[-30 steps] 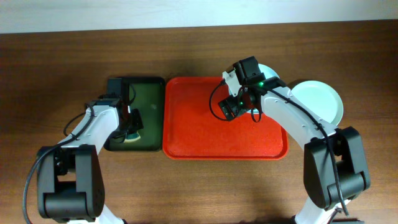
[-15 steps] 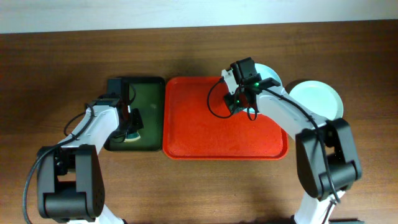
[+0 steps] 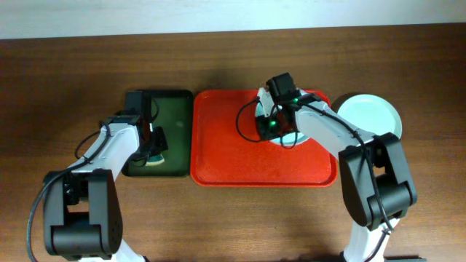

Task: Clean dirty plates on tray and stack at the side
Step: 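Grip the upper light blue plate rim and drag it to tray center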

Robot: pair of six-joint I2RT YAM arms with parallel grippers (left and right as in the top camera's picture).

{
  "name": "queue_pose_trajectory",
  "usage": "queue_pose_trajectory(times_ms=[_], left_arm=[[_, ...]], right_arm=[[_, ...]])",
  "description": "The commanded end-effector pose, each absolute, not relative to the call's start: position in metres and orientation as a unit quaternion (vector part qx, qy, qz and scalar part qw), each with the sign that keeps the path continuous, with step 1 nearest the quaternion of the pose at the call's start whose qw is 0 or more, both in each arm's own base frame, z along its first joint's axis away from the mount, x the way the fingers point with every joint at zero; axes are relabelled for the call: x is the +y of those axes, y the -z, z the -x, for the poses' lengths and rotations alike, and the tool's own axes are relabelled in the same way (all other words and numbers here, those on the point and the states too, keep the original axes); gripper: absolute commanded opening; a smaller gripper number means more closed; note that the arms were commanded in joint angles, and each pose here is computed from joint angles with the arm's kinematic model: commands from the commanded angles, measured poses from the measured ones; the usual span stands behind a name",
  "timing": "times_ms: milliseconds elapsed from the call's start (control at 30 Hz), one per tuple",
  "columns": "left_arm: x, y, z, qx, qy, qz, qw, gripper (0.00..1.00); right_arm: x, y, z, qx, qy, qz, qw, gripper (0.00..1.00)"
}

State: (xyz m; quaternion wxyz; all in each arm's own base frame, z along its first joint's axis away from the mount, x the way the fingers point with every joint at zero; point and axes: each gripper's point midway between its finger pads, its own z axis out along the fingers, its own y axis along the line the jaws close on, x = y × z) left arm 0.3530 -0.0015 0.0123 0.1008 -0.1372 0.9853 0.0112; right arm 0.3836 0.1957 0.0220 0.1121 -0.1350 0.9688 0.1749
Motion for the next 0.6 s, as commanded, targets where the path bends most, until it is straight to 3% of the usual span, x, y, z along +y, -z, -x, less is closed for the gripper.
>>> queue_pose_trajectory(times_ms=[0,133,300,500,567], left_arm=[[-0.006,-0.008,-0.351,0.987,-0.005,0.13,0.094,0.05],[-0.006,-0.008,-0.351,0.987,-0.005,0.13,0.093,0.05],[-0.006,-0.008,-0.351,0.987,-0.005,0.13,0.093,0.02],[-0.032,-0.009,-0.353,0.991,0.066,0.068,0.092,0.0],[-0.032,-0.009,-0.352,0.991,0.066,0.068,0.09,0.0]], right_arm=[[0.245,-0.021,-0.352,0.964,-0.241,0.098,0.054,0.26],[0.286,-0.053,-0.338,0.948,-0.288,0.127,0.051,0.34],[0.244,-0.133,-0.382,0.951,-0.275,0.086,0.114,0.38],[0.114,-0.097,-0.381,0.988,-0.143,-0.014,0.06,0.39],[0.101,-0.084,-0.372,0.99,-0.134,-0.03,0.042,0.39]])
